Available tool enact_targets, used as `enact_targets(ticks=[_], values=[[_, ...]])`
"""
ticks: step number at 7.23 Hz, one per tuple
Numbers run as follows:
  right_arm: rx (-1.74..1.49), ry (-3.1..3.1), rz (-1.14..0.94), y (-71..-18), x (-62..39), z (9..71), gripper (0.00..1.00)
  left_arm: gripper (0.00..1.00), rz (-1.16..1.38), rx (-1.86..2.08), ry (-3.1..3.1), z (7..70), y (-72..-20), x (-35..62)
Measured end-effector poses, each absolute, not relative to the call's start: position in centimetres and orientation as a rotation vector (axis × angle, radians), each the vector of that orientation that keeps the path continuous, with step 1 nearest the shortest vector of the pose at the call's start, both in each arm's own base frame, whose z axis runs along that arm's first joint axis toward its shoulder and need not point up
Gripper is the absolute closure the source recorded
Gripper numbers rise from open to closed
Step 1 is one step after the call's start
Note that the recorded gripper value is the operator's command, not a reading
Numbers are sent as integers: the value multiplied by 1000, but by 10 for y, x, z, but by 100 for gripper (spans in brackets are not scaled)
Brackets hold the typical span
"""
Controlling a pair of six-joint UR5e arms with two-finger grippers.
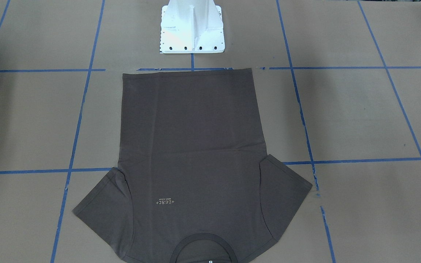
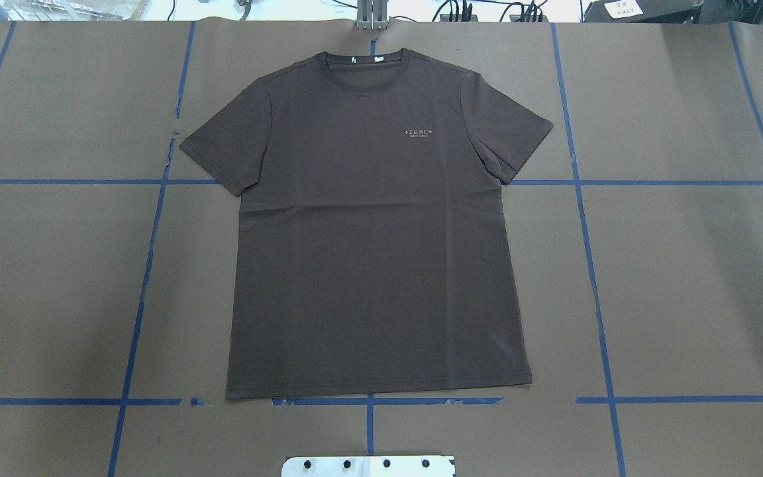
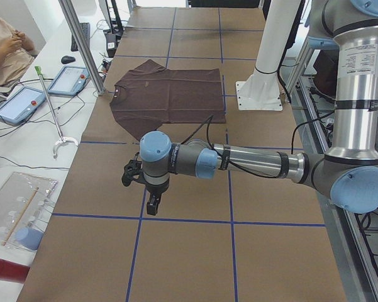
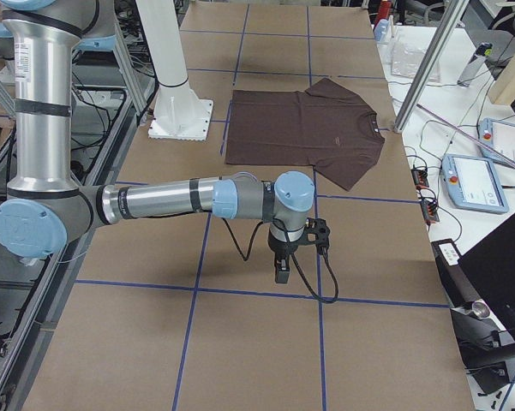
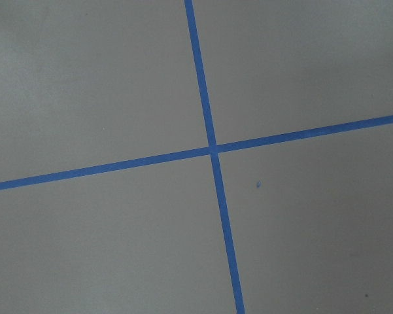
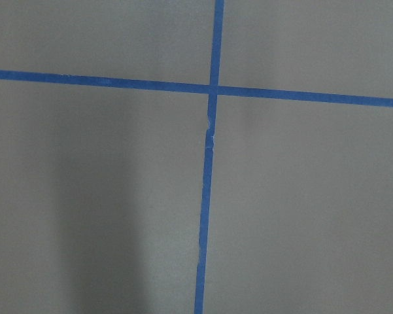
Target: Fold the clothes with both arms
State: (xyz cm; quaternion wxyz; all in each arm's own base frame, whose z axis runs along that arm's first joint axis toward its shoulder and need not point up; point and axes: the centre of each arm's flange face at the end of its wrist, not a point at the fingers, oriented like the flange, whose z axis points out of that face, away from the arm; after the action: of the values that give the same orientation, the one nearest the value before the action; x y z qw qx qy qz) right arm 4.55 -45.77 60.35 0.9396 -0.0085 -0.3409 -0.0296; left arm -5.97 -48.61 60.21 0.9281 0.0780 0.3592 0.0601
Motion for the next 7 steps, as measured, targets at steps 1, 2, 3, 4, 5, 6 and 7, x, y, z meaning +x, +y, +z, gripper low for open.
enact_targets(ticks=[1,2,3,4,5,6,7], values=[[-17,-696,-61,-458,45,604,0,0,125,163,736,601,-486,-60],[-16,-696,-62,-458,45,603,0,0,128,171,736,598,-487,-59],[-9,-698,-67,-460,44,601,0,0,132,180,736,594,-488,-59],[17,-699,-79,-466,43,594,0,0,138,197,736,590,-489,-58],[91,-701,-110,-478,40,579,0,0,156,241,734,583,-492,-57],[208,-697,-160,-495,35,561,0,0,186,320,729,573,-498,-56],[327,-691,-208,-517,29,545,0,0,229,447,705,555,-512,-57]])
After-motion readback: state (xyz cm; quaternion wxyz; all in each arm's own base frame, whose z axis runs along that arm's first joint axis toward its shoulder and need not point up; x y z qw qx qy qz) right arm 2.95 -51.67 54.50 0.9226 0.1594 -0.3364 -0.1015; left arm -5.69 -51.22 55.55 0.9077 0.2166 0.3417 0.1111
